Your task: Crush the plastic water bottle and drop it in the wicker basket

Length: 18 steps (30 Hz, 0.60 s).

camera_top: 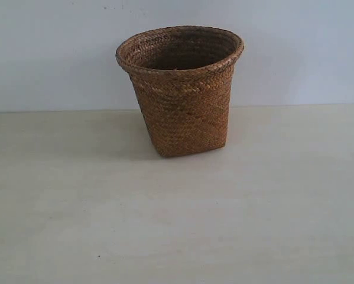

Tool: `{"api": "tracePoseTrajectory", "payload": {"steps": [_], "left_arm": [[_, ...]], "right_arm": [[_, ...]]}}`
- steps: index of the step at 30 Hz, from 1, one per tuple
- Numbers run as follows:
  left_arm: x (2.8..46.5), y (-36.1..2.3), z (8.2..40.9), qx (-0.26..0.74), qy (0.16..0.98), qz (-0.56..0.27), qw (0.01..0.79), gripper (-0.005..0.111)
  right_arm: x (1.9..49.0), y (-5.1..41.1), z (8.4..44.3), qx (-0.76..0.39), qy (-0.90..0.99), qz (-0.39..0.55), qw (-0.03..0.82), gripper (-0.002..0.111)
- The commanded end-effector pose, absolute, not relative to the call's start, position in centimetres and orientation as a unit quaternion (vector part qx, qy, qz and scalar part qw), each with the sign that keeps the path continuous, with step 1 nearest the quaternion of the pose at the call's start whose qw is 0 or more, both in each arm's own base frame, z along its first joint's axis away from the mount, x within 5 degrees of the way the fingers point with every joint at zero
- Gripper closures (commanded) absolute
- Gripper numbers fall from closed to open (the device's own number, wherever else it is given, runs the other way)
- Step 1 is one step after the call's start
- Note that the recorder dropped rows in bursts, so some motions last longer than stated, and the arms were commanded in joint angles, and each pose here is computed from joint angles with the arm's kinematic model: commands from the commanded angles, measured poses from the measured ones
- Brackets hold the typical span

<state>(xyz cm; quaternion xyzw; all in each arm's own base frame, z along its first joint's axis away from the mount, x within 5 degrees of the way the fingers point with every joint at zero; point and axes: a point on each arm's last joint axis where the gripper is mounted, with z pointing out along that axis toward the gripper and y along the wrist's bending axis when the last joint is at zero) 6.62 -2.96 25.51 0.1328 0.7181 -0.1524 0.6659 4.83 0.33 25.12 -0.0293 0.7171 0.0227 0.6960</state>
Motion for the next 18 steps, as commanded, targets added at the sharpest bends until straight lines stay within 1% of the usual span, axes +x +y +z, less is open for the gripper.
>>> {"api": "tracePoseTrajectory", "payload": {"steps": [1, 7, 10, 15, 18], "left_arm": [[6.6, -2.9, 25.5, 0.127, 0.715, -0.155, 0.67, 0.102], [6.6, -2.9, 25.5, 0.128, 0.714, -0.154, 0.671, 0.102], [6.6, -2.8, 25.5, 0.142, 0.708, -0.133, 0.679, 0.102], [6.9, -2.6, 24.5, 0.141, 0.704, -0.116, 0.686, 0.102], [7.1, -2.3, 23.6, 0.119, 0.704, -0.106, 0.692, 0.102]], "right_arm": [[4.8, 0.3, 25.1, -0.028, 0.713, 0.023, 0.7, 0.108], [4.8, 0.3, 25.1, -0.028, 0.713, 0.023, 0.7, 0.108], [4.8, 0.3, 25.1, -0.028, 0.713, 0.023, 0.7, 0.108], [4.8, 0.3, 25.1, -0.028, 0.713, 0.023, 0.7, 0.108], [4.8, 0.3, 25.1, -0.028, 0.713, 0.023, 0.7, 0.108]]}}
